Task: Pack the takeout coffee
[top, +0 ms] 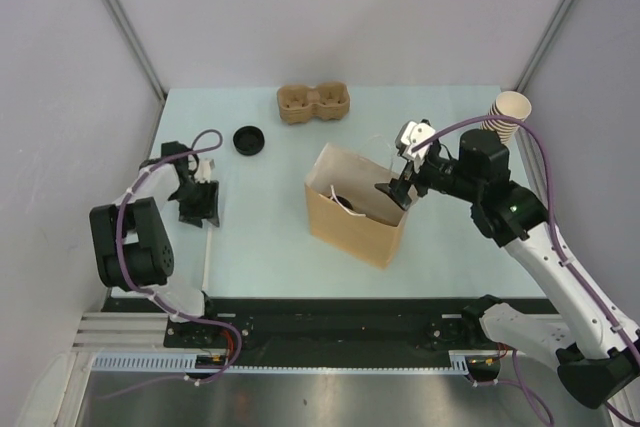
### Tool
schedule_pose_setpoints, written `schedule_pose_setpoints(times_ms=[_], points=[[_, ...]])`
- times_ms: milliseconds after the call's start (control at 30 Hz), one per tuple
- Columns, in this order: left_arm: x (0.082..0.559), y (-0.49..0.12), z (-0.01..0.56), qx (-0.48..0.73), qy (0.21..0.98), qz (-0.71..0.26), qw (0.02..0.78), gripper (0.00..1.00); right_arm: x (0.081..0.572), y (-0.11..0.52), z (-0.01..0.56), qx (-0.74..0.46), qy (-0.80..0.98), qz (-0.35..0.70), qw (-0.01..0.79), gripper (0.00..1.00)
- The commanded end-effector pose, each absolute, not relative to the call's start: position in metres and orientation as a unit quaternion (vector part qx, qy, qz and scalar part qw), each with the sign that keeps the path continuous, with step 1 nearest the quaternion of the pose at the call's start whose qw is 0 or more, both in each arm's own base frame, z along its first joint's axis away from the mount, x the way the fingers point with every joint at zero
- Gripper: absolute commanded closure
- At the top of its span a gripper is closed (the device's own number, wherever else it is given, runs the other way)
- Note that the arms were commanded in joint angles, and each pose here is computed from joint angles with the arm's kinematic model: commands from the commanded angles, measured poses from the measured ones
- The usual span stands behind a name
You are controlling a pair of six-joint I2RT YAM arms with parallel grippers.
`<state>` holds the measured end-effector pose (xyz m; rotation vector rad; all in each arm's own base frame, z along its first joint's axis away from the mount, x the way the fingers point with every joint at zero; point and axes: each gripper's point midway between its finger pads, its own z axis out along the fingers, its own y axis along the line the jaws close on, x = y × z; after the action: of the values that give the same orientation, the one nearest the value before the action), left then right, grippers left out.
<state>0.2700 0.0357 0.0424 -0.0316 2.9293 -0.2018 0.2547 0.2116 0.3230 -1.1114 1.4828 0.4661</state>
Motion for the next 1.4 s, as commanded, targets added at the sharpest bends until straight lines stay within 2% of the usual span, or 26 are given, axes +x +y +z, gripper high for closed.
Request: schedule_pose_setpoints(times_ms=[0,300,433,633,667,733,833,967,1000,1133,1267,1367], points=[[0.284,0.040,0.030,-0.022,0.993,-0.021,0.117,0.49,0.256,0.206,0.360,-0.445,0.625,0.195,0.610,0.00],[0.288,0.048,0.021,-0.026,0.994,0.005,0.109,0.55,0.250,0.202,0.369,-0.429,0.631,0.201,0.614,0.00],[0.290,0.042,0.011,-0.029,0.995,-0.011,0.094,0.62,0.253,0.202,0.375,-0.422,0.630,0.199,0.621,0.00],[0.287,0.031,-0.001,-0.012,0.996,-0.024,0.082,0.82,0.250,0.198,0.386,-0.400,0.638,0.205,0.626,0.00],[0.285,0.029,-0.003,-0.009,0.997,-0.026,0.077,0.91,0.251,0.198,0.388,-0.397,0.638,0.206,0.627,0.00],[0.286,0.021,-0.002,0.001,0.997,-0.034,0.073,1.00,0.249,0.198,0.396,-0.387,0.636,0.213,0.632,0.00],[0.300,0.007,0.021,0.024,0.992,-0.056,0.109,1.00,0.247,0.196,0.407,-0.375,0.638,0.217,0.637,0.00],[0.340,-0.011,0.117,0.057,0.965,-0.081,0.244,1.00,0.240,0.190,0.432,-0.359,0.631,0.220,0.652,0.00],[0.359,-0.021,0.159,0.064,0.947,-0.102,0.297,1.00,0.238,0.189,0.434,-0.357,0.631,0.221,0.652,0.00],[0.373,-0.065,0.301,0.095,0.865,-0.205,0.447,1.00,0.231,0.188,0.452,-0.344,0.620,0.236,0.665,0.00],[0.337,-0.122,0.427,0.153,0.750,-0.297,0.570,1.00,0.228,0.195,0.476,-0.343,0.594,0.259,0.680,0.04],[0.302,-0.154,0.489,0.197,0.665,-0.349,0.631,1.00,0.229,0.206,0.507,-0.348,0.560,0.280,0.697,0.07]])
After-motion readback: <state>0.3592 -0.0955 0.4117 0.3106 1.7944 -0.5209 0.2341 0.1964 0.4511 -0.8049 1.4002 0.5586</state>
